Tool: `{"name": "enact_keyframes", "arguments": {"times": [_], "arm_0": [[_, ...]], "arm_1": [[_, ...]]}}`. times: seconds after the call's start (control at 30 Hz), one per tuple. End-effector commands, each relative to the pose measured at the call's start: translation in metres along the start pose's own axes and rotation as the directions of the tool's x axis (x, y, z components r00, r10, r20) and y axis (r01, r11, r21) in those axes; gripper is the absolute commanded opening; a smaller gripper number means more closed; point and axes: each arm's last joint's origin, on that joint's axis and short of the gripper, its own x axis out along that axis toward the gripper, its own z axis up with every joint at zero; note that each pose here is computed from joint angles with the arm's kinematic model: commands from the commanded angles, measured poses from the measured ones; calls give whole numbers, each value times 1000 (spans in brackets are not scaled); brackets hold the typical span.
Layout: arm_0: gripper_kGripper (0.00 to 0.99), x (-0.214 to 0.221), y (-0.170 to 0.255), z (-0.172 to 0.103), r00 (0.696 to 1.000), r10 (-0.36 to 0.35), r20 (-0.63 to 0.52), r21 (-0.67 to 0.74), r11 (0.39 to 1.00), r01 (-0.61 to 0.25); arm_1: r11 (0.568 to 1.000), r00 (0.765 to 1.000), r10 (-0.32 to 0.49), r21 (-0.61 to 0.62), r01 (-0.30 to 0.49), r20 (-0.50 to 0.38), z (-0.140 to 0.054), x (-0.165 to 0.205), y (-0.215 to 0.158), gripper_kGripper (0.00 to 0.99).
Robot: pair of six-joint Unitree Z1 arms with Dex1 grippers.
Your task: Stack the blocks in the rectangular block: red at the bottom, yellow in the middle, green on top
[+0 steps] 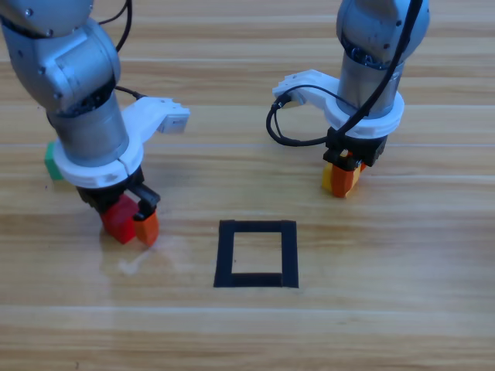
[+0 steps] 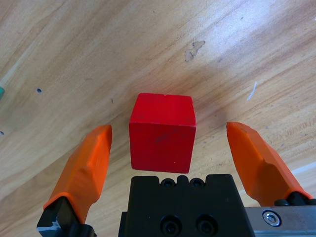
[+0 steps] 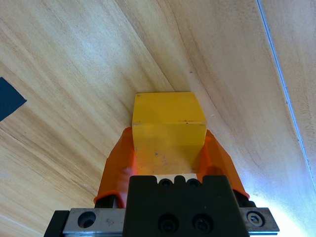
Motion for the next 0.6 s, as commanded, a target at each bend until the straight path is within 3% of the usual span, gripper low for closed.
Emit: {"name": "enact_keyframes", "arguments": {"times": [0.03,0.17,0.3,0.4,0.6], "arm_0": [[985,21,-9,3,999,0,-33,9,1000,1],[936,28,-9,3,999,1,-41,13,1000,-1],[815,33,-9,2,999,-2,-48,21,1000,3],[692,34,-8,3,999,-5,-50,17,1000,6],[341,35,-5,3,999,-5,-52,11,1000,6]], "arm_1": [[988,993,113,108,-109,-41,-15,31,-36,0],[976,991,131,176,-129,0,-28,3,-44,0],[960,990,139,242,-142,29,-46,-31,-35,0],[932,991,125,339,-132,43,-65,-60,-25,0],[851,992,98,510,-124,77,-108,-112,0,0]]}}
